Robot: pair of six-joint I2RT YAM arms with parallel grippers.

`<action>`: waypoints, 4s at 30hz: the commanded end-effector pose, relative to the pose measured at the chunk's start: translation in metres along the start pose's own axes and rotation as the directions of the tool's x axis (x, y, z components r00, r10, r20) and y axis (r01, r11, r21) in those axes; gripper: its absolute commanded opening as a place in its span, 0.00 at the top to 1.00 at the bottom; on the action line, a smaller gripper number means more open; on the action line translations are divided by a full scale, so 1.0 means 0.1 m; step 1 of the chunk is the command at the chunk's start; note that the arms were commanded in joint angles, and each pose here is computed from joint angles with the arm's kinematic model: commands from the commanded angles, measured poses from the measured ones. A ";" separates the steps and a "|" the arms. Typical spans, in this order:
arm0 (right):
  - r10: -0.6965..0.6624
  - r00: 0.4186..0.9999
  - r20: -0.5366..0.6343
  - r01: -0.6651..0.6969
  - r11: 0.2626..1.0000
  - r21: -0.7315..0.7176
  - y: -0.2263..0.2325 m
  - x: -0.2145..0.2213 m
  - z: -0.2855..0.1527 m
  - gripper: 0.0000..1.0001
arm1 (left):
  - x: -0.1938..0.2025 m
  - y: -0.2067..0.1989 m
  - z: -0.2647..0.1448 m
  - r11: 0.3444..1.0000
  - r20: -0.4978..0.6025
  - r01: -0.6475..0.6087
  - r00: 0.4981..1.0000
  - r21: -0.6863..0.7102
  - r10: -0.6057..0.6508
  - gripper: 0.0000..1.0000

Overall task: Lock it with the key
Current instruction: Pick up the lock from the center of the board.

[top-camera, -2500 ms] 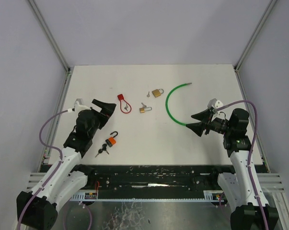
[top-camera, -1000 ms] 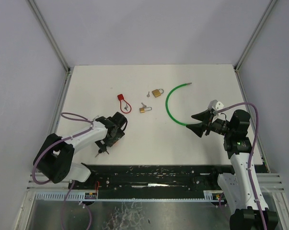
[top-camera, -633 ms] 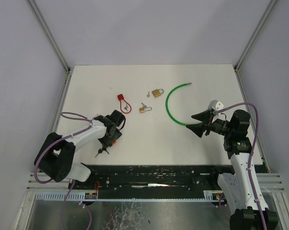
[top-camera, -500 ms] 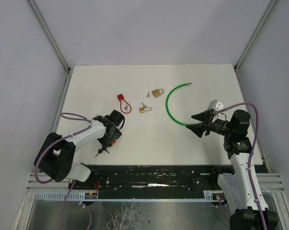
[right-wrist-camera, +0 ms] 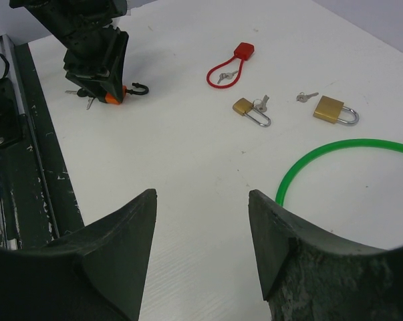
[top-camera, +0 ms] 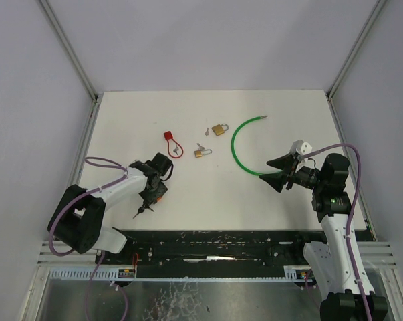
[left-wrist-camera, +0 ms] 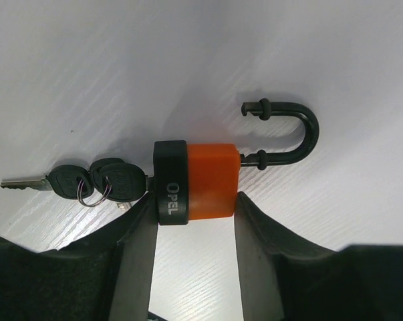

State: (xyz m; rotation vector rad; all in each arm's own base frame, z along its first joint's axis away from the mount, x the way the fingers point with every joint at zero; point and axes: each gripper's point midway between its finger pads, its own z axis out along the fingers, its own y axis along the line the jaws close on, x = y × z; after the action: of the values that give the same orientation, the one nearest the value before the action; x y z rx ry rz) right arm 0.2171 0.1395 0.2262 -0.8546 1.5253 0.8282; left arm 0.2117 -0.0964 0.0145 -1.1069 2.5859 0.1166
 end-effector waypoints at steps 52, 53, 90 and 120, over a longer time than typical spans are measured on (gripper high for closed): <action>-0.660 0.750 0.055 0.648 0.715 -0.263 0.08 0.58 0.33 0.32 | 0.94 -2.36 -2.05 -0.214 0.819 -0.791 0.549 0.573 0.165 1.00; -0.663 0.747 0.056 0.652 0.712 -0.262 0.09 0.58 0.33 0.33 | 0.95 -2.34 -2.03 -0.203 0.828 -0.803 0.538 0.560 0.157 1.00; -0.618 0.785 0.033 0.610 0.762 -0.218 0.16 0.76 0.64 0.82 | 1.17 -2.46 -1.93 -0.136 0.868 -0.864 0.455 0.484 0.198 1.00; -0.244 0.966 0.087 0.256 0.947 -0.193 0.13 0.00 0.42 1.00 | 0.47 -1.71 -2.90 -0.183 0.867 -0.883 0.462 0.431 -0.185 0.00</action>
State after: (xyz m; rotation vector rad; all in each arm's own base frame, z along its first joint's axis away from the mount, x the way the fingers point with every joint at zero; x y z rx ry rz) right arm 0.2395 0.1754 0.1710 -1.0588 1.4230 0.7748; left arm 0.2352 -0.3302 0.2105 0.6356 1.5054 -0.8869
